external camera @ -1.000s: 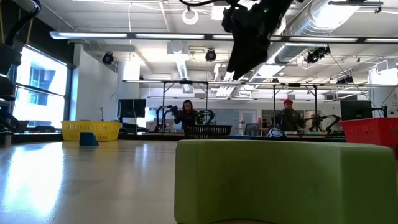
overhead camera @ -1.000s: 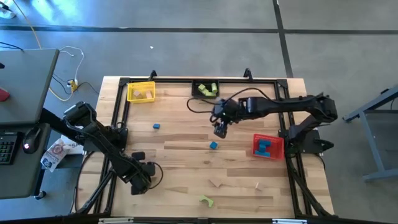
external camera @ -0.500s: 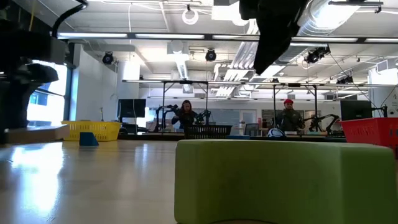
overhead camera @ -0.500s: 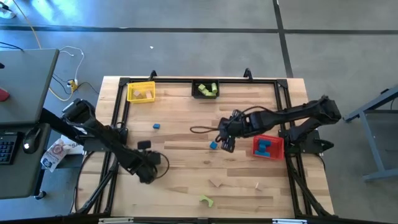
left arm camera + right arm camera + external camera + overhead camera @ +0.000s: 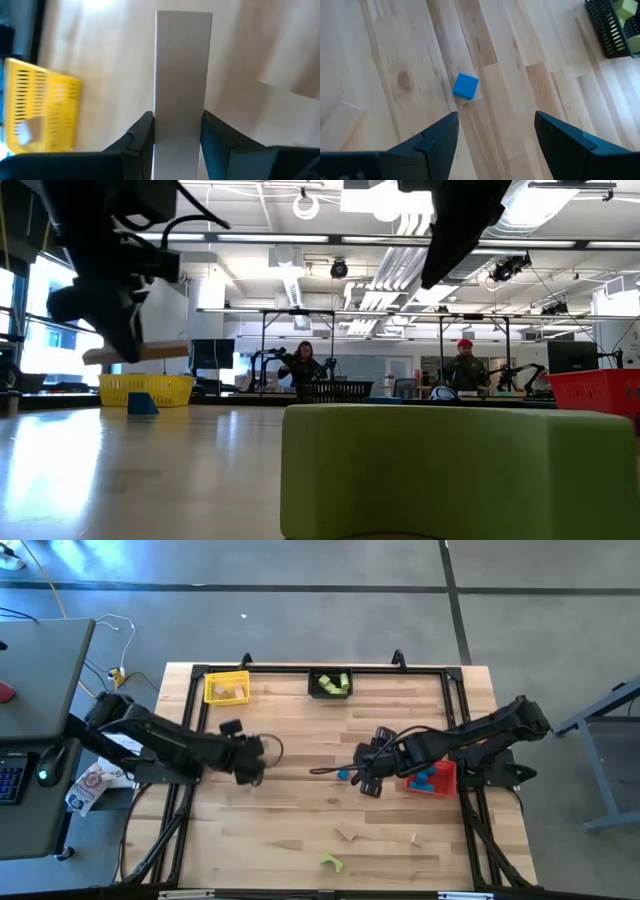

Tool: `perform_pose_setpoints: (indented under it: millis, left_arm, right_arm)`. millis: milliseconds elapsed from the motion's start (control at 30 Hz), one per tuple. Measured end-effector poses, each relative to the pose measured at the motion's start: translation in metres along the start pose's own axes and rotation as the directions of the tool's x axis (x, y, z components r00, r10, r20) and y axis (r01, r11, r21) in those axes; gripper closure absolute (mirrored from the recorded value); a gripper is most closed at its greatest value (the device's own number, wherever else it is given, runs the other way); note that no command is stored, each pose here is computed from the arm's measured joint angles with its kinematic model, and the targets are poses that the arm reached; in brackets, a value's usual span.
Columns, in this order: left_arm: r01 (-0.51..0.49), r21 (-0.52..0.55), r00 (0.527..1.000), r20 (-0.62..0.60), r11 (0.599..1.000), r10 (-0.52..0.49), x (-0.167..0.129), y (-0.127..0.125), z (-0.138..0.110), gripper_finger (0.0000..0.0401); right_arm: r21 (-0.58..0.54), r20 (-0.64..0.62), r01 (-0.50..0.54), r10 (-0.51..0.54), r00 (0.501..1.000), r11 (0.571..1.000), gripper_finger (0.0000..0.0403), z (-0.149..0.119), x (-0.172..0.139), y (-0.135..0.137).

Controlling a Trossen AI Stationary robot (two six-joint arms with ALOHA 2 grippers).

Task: Sort & place blocks by color
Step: Put the brown block into the yellow basket

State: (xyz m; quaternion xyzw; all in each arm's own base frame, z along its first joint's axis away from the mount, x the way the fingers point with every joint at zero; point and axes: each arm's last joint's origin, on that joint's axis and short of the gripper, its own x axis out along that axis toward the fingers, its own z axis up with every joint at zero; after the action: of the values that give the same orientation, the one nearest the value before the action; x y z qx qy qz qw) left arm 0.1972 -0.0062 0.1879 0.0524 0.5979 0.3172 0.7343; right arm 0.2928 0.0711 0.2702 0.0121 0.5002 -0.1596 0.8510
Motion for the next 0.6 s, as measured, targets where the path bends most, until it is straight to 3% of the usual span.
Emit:
perform_pose_setpoints:
  millis: [233, 600]
  left_arm:
    - [-0.118, -0.107, 0.993, -0.011, 0.987, 0.117, 0.009, 0.047, 0.008, 0.0303]
    - [-0.304, -0.223, 0.944, -0.199, 0.926, 0.262, 0.042, 0.116, 0.007, 0.0303]
  right_arm:
    - [0.015, 0.001, 0.001, -0.001, 1.000, 1.000, 0.0156, -0.002, -0.001, 0.002]
    - [0.037, -0.003, 0.001, -0.001, 1.000, 0.999, 0.0156, -0.003, -0.002, 0.004]
